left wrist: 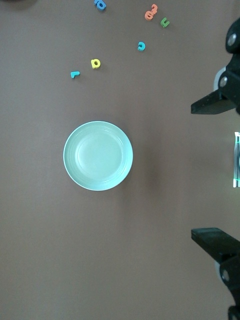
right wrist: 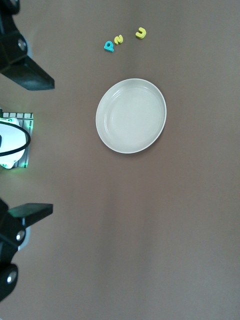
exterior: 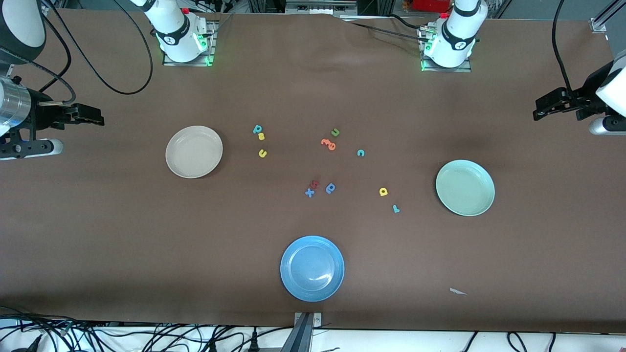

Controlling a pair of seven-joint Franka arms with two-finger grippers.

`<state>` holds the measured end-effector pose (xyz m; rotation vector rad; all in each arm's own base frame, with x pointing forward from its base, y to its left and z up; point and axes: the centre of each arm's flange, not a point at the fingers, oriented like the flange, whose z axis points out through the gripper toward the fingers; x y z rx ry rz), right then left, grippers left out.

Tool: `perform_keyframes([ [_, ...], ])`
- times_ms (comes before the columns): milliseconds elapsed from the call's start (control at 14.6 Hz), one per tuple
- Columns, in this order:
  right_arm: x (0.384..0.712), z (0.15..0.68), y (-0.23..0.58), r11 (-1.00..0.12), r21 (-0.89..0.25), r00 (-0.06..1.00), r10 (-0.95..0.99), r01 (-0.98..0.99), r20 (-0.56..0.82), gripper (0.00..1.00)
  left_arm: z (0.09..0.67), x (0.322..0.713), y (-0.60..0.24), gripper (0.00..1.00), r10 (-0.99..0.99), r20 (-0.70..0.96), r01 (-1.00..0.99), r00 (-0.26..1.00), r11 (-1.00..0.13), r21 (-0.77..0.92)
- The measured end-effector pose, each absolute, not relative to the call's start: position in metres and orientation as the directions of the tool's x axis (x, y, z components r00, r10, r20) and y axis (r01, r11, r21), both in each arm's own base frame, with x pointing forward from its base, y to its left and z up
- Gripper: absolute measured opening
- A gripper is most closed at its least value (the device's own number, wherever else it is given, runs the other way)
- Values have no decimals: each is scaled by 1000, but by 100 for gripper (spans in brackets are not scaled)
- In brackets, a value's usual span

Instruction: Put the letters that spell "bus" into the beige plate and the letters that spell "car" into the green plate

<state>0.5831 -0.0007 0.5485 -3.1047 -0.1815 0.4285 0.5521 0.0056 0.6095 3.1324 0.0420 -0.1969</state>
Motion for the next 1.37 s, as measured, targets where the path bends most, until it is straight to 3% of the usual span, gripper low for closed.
perform_keyframes([
  [1368, 584, 549, -2, -994, -29, 959, 112, 108, -259, 100, 609, 553, 6, 100, 27, -123, 27, 992, -1000, 1],
])
